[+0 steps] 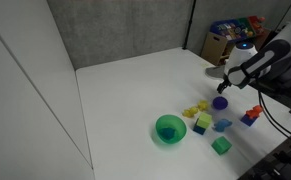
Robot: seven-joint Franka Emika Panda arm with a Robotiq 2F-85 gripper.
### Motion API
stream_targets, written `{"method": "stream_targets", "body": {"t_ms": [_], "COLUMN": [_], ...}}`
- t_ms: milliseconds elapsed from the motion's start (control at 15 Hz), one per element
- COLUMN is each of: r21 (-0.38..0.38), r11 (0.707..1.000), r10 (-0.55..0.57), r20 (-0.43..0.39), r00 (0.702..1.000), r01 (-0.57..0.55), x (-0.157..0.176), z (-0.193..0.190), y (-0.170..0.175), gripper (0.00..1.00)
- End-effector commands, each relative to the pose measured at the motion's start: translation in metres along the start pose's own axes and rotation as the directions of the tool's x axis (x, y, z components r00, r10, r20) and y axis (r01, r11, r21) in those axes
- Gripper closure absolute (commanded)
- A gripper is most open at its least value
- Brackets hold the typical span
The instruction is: Push the ball closer to the blocks
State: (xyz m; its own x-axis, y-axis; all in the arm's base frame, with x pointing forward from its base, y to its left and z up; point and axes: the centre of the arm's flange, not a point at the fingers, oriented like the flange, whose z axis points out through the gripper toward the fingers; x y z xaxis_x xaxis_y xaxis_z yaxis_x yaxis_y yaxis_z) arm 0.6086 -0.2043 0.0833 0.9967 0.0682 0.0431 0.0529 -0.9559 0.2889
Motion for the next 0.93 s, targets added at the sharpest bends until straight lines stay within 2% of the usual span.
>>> {"method": "stream_targets", "body": {"t_ms": [0, 867], "r21": [-0.022, 0.044], "r11": [1.0, 0.997], "r10": [-0.005, -0.072], "r20": [0.003, 0.096], "r00": [1.0, 0.993], "r01": [0.005, 0.068], "x": [0.01, -0.049], "z": [0.011, -0.023], "y": [-0.008, -0.029], "gripper": [0.0, 0.0]}}
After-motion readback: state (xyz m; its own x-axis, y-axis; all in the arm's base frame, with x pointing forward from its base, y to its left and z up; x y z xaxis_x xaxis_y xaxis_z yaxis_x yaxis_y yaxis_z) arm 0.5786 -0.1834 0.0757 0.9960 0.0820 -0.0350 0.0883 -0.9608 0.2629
